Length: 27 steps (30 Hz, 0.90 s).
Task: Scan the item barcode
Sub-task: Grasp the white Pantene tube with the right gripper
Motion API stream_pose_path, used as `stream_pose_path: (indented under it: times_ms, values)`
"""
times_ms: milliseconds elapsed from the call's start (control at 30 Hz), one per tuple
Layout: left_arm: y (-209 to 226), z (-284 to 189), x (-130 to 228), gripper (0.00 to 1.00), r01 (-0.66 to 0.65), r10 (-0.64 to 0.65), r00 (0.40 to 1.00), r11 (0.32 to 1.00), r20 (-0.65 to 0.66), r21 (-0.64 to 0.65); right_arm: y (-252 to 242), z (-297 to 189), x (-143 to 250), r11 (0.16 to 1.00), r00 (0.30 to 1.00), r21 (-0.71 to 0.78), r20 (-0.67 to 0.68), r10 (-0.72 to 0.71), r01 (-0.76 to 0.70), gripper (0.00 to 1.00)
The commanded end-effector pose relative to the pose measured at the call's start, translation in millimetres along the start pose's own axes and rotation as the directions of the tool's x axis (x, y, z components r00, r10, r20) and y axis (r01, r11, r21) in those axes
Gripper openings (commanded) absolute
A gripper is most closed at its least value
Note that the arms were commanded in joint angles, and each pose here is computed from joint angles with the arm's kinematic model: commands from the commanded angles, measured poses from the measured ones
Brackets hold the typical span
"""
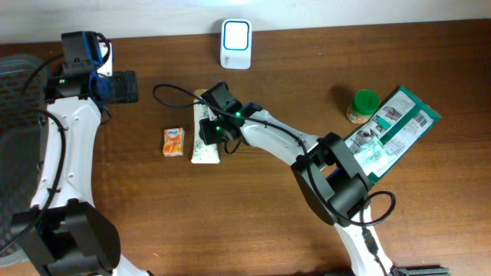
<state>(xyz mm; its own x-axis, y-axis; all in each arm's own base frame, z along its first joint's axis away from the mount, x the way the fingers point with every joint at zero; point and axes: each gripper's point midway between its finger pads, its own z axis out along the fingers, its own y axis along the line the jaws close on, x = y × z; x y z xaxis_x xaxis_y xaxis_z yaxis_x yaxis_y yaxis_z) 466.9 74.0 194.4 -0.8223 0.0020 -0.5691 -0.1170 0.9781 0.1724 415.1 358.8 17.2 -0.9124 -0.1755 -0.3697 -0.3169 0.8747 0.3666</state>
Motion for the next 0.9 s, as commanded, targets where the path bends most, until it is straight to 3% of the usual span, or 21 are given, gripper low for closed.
stream_pose_path:
  times_ms: [0,67,133,233,267,333,467,600,667,767,867]
  values:
    - [2,1,-3,0.99,-0.010,0.011,1.000,1.000,0.005,-0.008,-34,-15,12,0.992,0.995,0.118,-0.088,0.049,-0.038,0.22]
    - [2,1,-3,0.99,-0.010,0.011,1.000,1.000,0.005,-0.008,-44,-42,20,0.989,0.986,0.151,-0.163,0.027,-0.002,0.08]
    - [2,1,-3,0.99,-0.010,0.011,1.000,1.000,0.005,-0.008,-46,-56,26,0.987,0.979,0.153,-0.201,-0.018,0.050,0.08]
    - [2,1,-3,0.99,-0.010,0.011,1.000,1.000,0.005,-0.008,-65,-63,37,0.962,0.966,0.246,-0.254,-0.053,0.117,0.32]
    - [2,1,-3,0.99,-0.010,0.011,1.000,1.000,0.005,-0.008,-73,-66,37,0.949,0.965,0.290,-0.258,-0.051,0.128,0.47]
    - [2,1,-3,0.99,-0.010,0.011,1.000,1.000,0.005,-0.008,-74,-78,35,0.936,0.958,0.312,-0.280,-0.070,0.160,0.57]
    - [2,1,-3,0.99,-0.010,0.011,1.000,1.000,0.005,-0.008,-41,-91,33,0.887,0.937,0.358,-0.295,-0.187,0.290,0.66]
    - [2,1,-3,0.99,-0.010,0.011,1.000,1.000,0.005,-0.008,-22,-78,59,0.701,0.866,0.515,-0.366,-0.340,0.493,0.93]
    - [2,1,-3,0.99,-0.010,0.011,1.000,1.000,0.005,-0.008,-24,-68,73,0.664,0.841,0.524,-0.412,-0.351,0.534,0.98]
    - [2,1,-3,0.99,-0.010,0.011,1.000,1.000,0.005,-0.008,-42,-63,83,0.586,0.814,0.570,-0.468,-0.344,0.576,0.98]
    - [2,1,-3,0.99,-0.010,0.011,1.000,1.000,0.005,-0.008,-55,-51,91,0.573,0.805,0.575,-0.501,-0.318,0.584,0.99]
